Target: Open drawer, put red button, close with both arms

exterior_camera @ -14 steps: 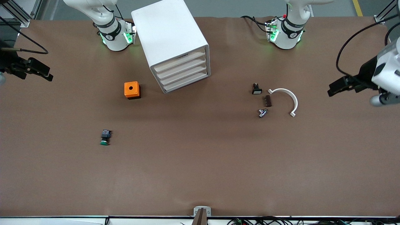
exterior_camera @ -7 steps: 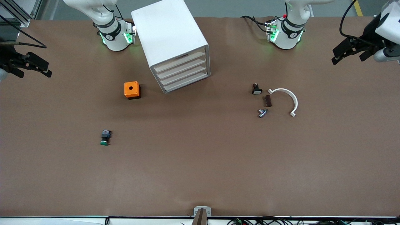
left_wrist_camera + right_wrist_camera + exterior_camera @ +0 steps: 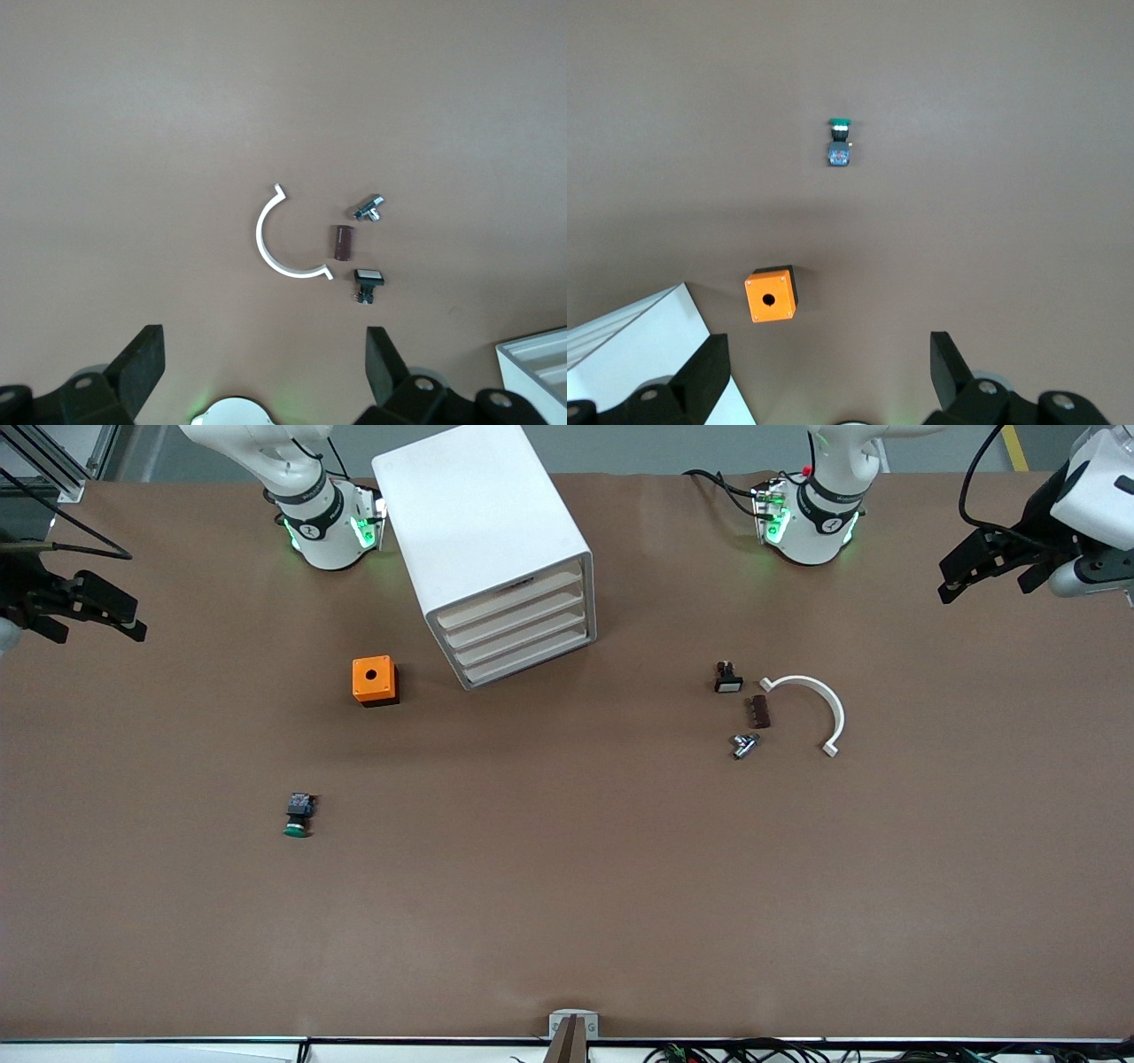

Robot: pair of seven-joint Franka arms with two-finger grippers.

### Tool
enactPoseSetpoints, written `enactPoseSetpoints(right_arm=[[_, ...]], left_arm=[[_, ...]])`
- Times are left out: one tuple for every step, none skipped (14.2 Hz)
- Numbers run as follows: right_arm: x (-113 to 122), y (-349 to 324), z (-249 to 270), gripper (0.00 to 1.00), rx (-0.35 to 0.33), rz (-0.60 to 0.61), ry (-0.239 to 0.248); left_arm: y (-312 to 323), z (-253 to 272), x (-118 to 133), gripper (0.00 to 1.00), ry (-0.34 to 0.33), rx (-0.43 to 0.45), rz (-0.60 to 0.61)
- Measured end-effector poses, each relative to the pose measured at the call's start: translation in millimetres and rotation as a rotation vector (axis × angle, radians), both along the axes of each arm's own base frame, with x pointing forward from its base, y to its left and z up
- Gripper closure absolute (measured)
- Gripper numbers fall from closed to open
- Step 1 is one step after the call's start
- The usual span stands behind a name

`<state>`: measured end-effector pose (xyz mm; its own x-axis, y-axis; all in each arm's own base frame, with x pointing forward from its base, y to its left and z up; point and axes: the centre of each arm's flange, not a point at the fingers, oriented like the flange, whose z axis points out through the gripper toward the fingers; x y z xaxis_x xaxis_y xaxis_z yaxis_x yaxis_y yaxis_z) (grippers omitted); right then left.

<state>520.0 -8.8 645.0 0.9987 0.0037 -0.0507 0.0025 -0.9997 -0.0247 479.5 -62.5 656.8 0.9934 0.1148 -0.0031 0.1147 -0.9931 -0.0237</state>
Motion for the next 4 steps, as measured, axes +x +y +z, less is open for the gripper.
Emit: enactPoseSetpoints(right_arm=[[-1.4, 0.0, 2.6, 0.0, 0.0, 0.002, 0.005], [-2.7, -0.3, 6.0, 0.0, 0.0, 0.002, 0.005], [-3.8, -0.8, 9.0, 0.0, 0.0, 0.002, 0.004], [-4.5, -1.5, 11.0, 0.0, 0.001, 0.001, 0.003]], left_arm=[[0.5, 0.5, 0.3, 0.0, -0.001, 0.002, 0.001], [1.0, 0.9, 1.0, 0.0, -0.003, 0.003, 0.001], [1.5, 1.2, 2.3, 0.0, -0.003, 0.003, 0.002], [1.7, 0.3, 3.8, 0.0, -0.002, 0.002, 0.003]])
